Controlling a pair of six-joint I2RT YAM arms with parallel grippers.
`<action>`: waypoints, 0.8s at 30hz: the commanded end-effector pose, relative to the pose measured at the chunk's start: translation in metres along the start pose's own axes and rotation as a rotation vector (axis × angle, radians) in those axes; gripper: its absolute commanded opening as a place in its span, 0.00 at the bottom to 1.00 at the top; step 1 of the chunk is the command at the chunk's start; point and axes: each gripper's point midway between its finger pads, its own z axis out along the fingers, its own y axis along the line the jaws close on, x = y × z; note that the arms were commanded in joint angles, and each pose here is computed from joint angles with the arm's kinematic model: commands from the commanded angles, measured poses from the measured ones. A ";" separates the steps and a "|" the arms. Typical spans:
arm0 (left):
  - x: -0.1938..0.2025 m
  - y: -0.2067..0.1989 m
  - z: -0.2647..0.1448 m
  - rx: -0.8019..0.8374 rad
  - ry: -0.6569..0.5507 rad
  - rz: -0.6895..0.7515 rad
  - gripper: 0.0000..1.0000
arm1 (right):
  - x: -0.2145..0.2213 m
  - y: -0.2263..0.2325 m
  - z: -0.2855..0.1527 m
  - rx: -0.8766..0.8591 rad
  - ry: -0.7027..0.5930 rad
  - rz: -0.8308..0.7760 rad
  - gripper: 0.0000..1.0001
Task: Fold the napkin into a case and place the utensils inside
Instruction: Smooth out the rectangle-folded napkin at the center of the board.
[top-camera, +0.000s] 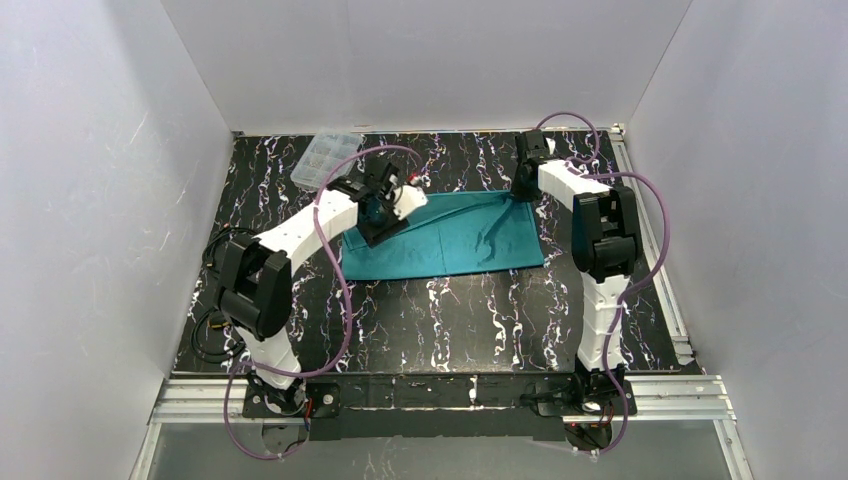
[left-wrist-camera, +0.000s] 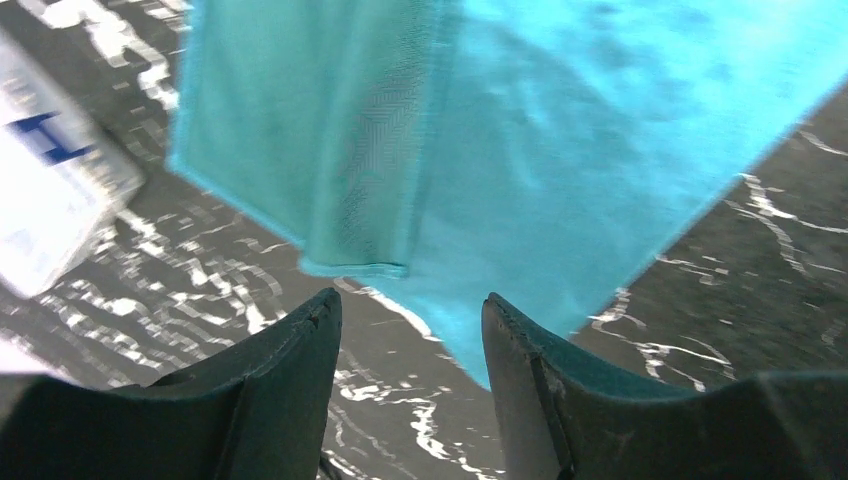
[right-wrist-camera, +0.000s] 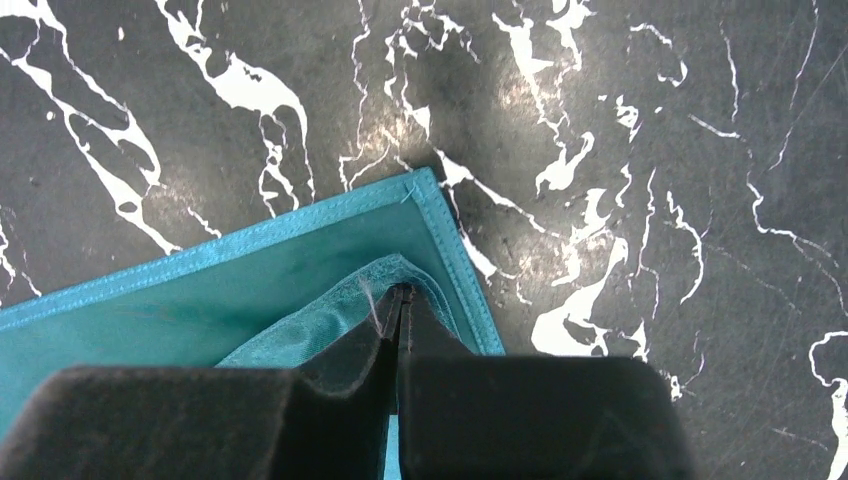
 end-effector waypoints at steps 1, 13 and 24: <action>0.012 -0.048 0.004 0.131 0.048 0.030 0.53 | -0.017 -0.002 0.004 0.029 -0.026 0.008 0.08; -0.032 -0.074 0.021 0.250 -0.016 -0.006 0.52 | -0.012 -0.008 0.005 0.052 -0.018 0.000 0.08; -0.008 -0.052 0.047 0.165 0.109 0.059 0.53 | -0.010 -0.012 0.003 0.062 -0.023 -0.009 0.07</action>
